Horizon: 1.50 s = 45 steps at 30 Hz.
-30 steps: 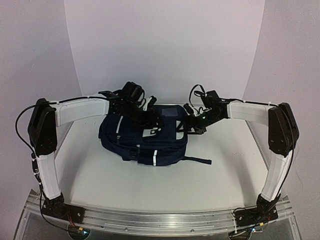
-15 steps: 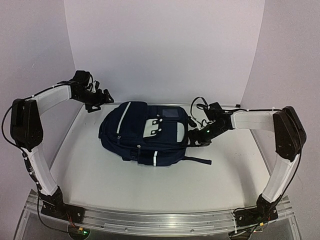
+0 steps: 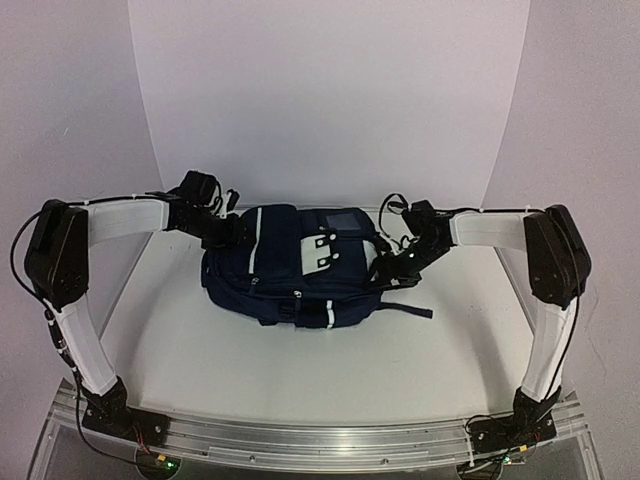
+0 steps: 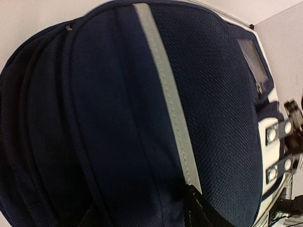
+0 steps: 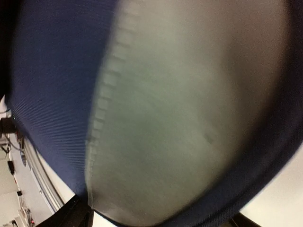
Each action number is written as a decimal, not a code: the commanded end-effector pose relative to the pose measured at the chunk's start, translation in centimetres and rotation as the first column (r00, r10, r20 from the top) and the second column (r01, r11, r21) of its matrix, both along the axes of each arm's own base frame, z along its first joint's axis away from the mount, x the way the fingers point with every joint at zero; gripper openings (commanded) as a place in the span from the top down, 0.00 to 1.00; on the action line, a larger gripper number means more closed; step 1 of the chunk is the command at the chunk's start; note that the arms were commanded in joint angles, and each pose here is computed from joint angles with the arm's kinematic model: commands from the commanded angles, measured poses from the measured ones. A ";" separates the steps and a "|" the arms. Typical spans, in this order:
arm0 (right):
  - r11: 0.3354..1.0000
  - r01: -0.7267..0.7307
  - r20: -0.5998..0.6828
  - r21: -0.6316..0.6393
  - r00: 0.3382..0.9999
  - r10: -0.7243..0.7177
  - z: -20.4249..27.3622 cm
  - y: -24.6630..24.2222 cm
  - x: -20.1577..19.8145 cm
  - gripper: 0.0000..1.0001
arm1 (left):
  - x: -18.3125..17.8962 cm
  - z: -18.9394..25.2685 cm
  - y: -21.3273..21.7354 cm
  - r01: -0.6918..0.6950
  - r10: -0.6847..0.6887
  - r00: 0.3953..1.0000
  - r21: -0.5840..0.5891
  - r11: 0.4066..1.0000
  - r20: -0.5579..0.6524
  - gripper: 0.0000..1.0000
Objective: Pack the student bag
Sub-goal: Adjust the student bag at the center of the board.
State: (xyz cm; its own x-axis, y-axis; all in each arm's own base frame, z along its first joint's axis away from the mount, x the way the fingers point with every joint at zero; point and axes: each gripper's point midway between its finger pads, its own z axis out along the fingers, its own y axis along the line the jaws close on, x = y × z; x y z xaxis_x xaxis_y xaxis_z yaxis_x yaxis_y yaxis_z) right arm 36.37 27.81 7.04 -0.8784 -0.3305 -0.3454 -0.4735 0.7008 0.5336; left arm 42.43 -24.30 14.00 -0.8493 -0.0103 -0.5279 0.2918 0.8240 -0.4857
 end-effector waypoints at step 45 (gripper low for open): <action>0.979 -0.200 0.023 0.031 0.980 0.200 2.4 1.8 -6.0 0.12 | -14.7 -0.7 -9.3 0.163 -0.208 0.969 -0.292 0.943 -0.133 0.49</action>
